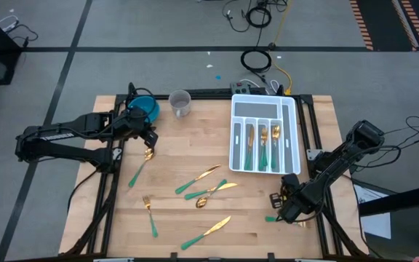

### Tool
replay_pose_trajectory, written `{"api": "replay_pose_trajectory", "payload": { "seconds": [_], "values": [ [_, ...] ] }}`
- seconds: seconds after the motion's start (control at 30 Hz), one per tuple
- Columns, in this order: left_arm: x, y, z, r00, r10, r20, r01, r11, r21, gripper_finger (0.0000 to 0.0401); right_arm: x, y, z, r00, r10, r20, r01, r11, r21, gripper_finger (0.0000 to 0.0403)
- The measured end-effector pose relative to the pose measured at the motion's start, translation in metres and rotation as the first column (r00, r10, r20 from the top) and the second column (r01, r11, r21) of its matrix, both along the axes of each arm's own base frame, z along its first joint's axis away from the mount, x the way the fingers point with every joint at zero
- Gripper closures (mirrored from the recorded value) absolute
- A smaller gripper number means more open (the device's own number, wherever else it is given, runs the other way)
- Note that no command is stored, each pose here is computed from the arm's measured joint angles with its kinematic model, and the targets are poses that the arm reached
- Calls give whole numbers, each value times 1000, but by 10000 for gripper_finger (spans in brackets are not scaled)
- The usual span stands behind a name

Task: Sort silverware
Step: Put the green spoon into the white cutlery tray

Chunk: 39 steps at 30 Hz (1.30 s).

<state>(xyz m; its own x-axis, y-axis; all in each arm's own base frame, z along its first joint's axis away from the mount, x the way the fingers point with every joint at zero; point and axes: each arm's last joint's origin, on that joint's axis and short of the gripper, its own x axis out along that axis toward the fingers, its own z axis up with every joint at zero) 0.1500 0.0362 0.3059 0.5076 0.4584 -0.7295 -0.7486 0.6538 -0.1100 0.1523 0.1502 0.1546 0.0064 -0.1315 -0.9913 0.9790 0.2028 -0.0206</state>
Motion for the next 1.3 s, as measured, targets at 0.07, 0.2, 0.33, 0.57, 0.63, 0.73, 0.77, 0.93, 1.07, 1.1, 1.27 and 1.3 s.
{"api": "replay_pose_trajectory", "payload": {
  "seconds": [0.07, 0.2, 0.33, 0.57, 0.63, 0.73, 0.77, 0.93, 1.07, 1.1, 1.27, 1.3],
  "values": [
    [0, 0, 0, 1000, 0, 0, 0, 1000, 0, 278, 0, -1, 1, 1000, 3, 10, -3, 1000, -27, 403],
    [0, 0, 0, 1000, 0, 0, 0, 1000, 0, 278, 0, -2, 1, 1000, 15, 13, -15, 999, -41, 403],
    [0, 0, 0, 1000, 0, 0, 0, 1000, 0, 278, 1, -1, 1, 999, 38, 29, -37, 999, -38, 403],
    [0, 0, 0, 1000, 0, 0, 0, 1000, -1, 278, 6, -1, 8, 981, 56, 186, -42, 996, -78, 403],
    [0, 0, 0, 1000, 0, 1, 0, 1000, -1, 278, 6, -3, 14, 969, 74, 236, -55, 995, -88, 403],
    [0, 0, 0, 1000, 0, 0, 0, 1000, -1, 278, 5, -6, 26, 939, 113, 324, -79, 990, -118, 403],
    [0, 0, 0, 1000, 0, 0, 0, 1000, -1, 278, 4, -7, 30, 926, 128, 356, -85, 987, -134, 403],
    [0, 0, 0, 1000, 0, 0, 0, 1000, -1, 278, -6, -15, 52, 835, 199, 513, -73, 964, -256, 403],
    [0, 0, 0, 1000, 0, -1, 0, 1000, 0, 278, -19, -23, 67, 741, 244, 625, 14, 926, -378, 403],
    [0, 0, 0, 1000, 0, 0, 0, 1000, 0, 278, -22, -25, 71, 713, 256, 652, 36, 916, -399, 403],
    [0, 0, 0, 1000, 0, 3, 0, 1000, 0, 278, -38, -38, 82, 594, 318, 739, 107, 879, -464, 402],
    [1, 0, 0, 1000, -1, 8, 1, 1000, 1, 278, -41, -41, 82, 573, 327, 752, 116, 875, -470, 402]
  ]
}}
